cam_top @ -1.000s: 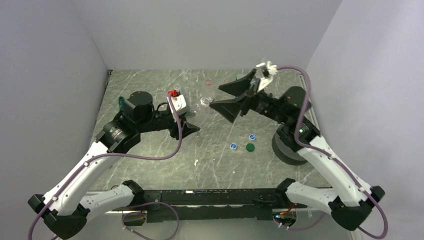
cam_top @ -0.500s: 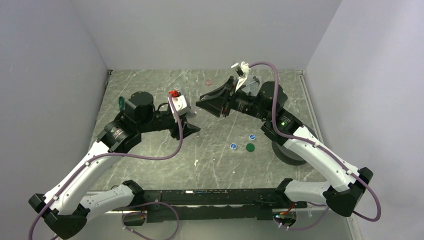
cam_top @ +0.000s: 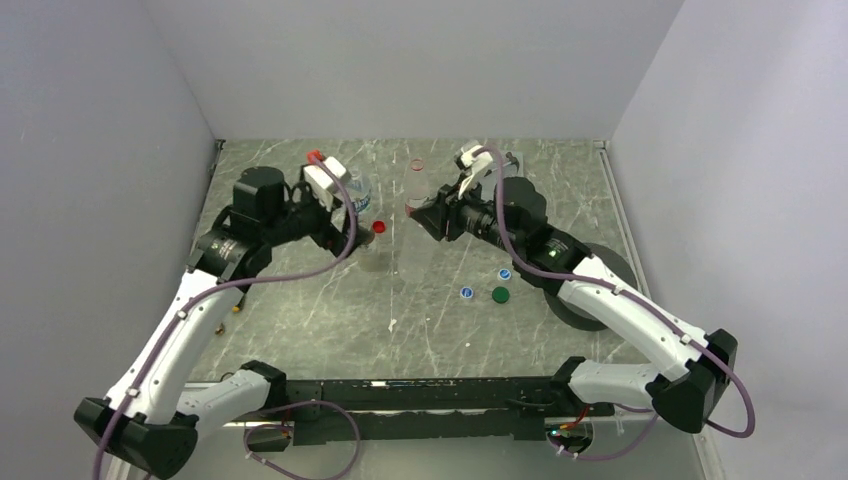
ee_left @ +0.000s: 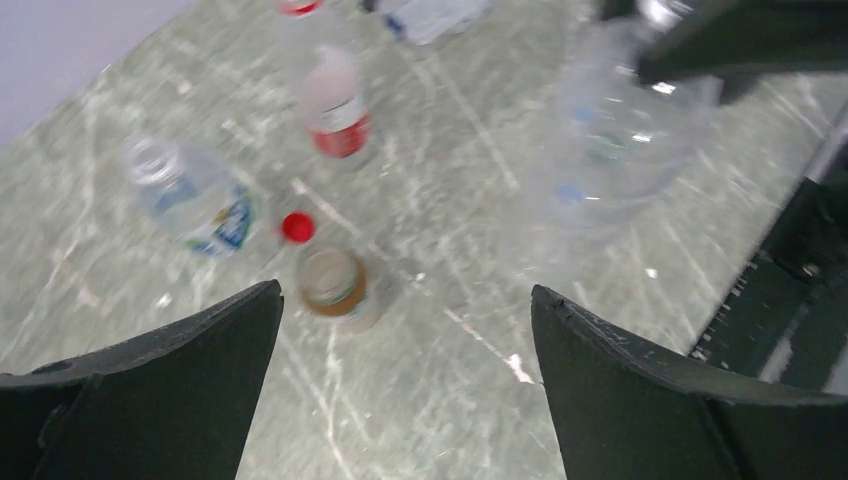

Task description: Unscrew the bottle caps

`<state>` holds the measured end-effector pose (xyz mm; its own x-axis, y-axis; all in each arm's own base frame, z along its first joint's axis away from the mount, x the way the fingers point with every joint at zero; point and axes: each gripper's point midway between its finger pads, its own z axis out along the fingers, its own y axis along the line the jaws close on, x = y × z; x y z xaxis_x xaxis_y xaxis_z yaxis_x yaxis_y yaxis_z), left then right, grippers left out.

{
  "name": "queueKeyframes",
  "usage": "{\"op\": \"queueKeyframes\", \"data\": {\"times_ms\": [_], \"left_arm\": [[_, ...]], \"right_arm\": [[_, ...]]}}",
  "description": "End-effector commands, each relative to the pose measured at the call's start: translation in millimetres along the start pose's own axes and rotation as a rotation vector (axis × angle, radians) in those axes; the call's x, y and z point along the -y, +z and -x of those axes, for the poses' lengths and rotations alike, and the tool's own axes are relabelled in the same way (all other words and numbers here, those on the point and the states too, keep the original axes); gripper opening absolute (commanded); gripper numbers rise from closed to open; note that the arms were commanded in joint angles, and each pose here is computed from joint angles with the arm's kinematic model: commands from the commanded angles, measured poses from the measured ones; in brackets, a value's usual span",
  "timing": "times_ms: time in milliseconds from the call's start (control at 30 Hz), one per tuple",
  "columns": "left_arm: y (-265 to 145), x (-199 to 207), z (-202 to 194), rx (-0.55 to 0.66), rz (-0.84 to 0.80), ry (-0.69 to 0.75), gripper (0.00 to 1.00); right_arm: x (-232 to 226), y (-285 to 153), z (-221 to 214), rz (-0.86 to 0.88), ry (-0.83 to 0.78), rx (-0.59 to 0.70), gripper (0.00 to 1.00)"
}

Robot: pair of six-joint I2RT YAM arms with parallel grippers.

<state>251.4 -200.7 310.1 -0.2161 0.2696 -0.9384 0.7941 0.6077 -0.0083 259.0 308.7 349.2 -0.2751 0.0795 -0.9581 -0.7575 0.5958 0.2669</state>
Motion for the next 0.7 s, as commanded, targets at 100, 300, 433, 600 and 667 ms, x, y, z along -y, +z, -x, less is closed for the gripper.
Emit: {"op": "queueKeyframes", "data": {"times_ms": [100, 300, 433, 600, 667], "left_arm": [[-22, -43, -13, -0.02, 0.097, -0.112, 0.99], [-28, -65, -36, -0.069, 0.183, -0.124, 0.99], [-32, -89, -49, -0.091, 0.257, -0.155, 0.99], [-36, -112, -63, -0.093, 0.309, -0.196, 0.99], [-35, -117, -71, -0.101, 0.319, -0.199, 0.99]], "right_arm": [[48, 13, -44, -0.175, -0.072, 0.0, 0.11], [67, 35, -54, -0.232, -0.091, 0.045, 0.1], [81, 53, -63, -0.278, -0.097, 0.055, 0.1], [95, 65, -74, -0.327, -0.107, 0.063, 0.11], [99, 69, -79, -0.336, -0.106, 0.064, 0.11]]}}
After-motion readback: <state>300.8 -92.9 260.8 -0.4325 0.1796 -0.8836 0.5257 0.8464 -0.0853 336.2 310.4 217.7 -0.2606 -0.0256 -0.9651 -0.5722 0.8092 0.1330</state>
